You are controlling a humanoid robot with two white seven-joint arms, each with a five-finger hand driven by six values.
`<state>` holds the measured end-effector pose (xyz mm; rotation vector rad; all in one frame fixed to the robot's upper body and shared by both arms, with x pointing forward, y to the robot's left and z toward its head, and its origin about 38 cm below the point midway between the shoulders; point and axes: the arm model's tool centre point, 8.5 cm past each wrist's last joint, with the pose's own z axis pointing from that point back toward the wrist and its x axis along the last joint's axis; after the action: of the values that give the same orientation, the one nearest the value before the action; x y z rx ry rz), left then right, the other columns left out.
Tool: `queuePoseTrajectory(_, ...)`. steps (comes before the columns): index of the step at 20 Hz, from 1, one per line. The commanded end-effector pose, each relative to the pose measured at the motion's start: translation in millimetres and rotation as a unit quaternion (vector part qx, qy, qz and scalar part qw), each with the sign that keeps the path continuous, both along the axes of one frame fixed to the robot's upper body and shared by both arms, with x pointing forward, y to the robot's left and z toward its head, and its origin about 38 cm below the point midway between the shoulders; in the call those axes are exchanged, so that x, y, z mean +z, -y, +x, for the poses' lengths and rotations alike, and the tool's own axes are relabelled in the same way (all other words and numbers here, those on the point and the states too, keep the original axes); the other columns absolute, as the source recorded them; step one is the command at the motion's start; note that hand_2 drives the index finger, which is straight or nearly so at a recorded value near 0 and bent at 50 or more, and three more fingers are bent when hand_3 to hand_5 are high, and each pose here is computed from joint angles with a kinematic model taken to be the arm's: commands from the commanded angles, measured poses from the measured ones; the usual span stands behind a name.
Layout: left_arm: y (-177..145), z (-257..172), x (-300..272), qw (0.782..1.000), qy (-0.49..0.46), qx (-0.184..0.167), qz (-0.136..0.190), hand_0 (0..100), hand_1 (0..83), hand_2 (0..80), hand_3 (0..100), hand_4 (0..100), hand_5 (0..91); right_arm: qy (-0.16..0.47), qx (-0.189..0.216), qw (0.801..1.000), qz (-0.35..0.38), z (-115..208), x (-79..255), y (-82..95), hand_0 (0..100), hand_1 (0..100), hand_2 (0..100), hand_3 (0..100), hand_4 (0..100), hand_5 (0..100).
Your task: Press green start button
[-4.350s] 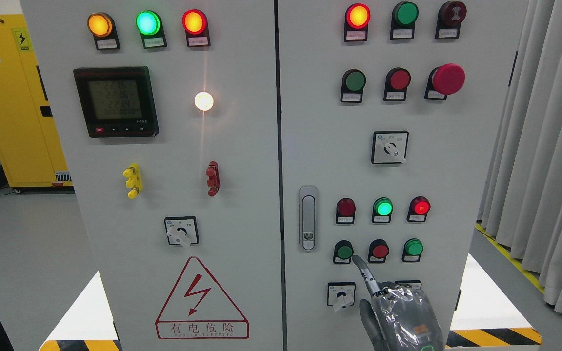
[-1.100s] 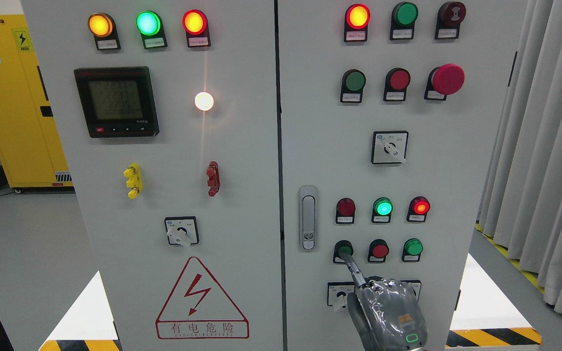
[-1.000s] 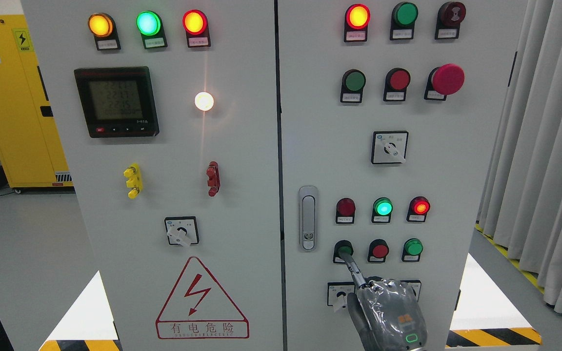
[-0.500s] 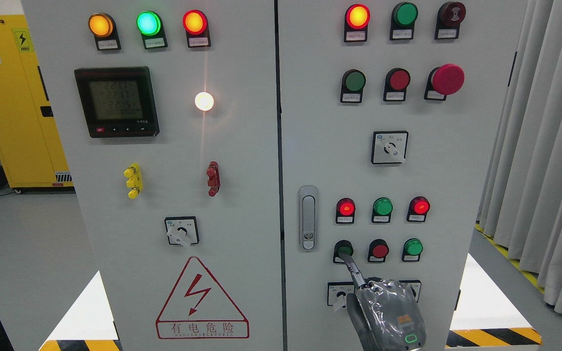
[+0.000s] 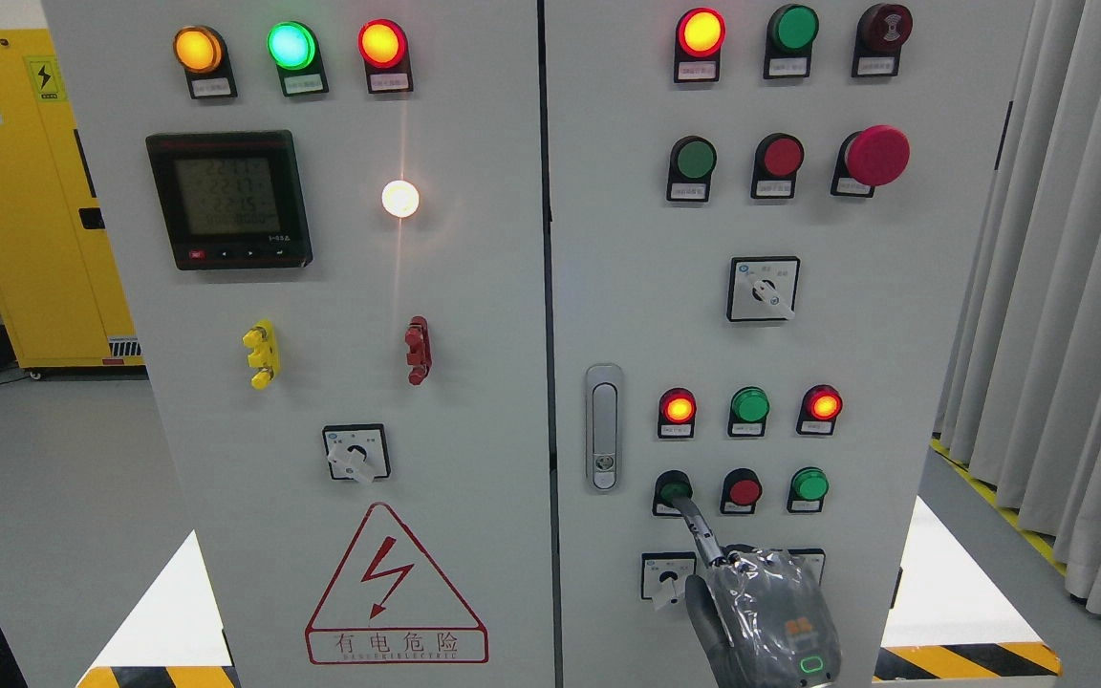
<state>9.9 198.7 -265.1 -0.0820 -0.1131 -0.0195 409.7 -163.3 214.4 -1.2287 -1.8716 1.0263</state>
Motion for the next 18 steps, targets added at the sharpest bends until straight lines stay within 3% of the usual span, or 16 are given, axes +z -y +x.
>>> queuePoseTrajectory(1,0,0,0,1.000,0.000,-0.001,0.000,12,55.6,0.0,0,0,0.0,0.013,0.003,1.000,0.012,-4,7,1.5,82,95,0,89,89,100)
queuePoseTrajectory(13,0,1,0,1.000,0.001,0.000,0.000,12,55.6,0.0,0,0,0.0,0.011,0.037,0.998,0.059,-26,1,-3.9,84,95,0,89,89,100)
queuePoseTrajectory(16,0,0,0,1.000,0.000,0.000,0.000,12,55.6,0.0,0,0,0.0,0.011,0.083,0.989,0.121,-30,3,-8.0,86,95,0,86,88,100)
queuePoseTrajectory(17,0,0,0,1.000,0.000,0.000,0.000,12,55.6,0.0,0,0,0.0,0.010,0.102,0.984,0.145,-31,4,-10.0,87,94,0,79,84,91)
queuePoseTrajectory(18,0,0,0,1.000,0.000,0.000,0.000,12,55.6,0.0,0,0,0.0,0.006,0.121,0.978,0.172,-34,2,-11.7,85,92,0,77,82,89)
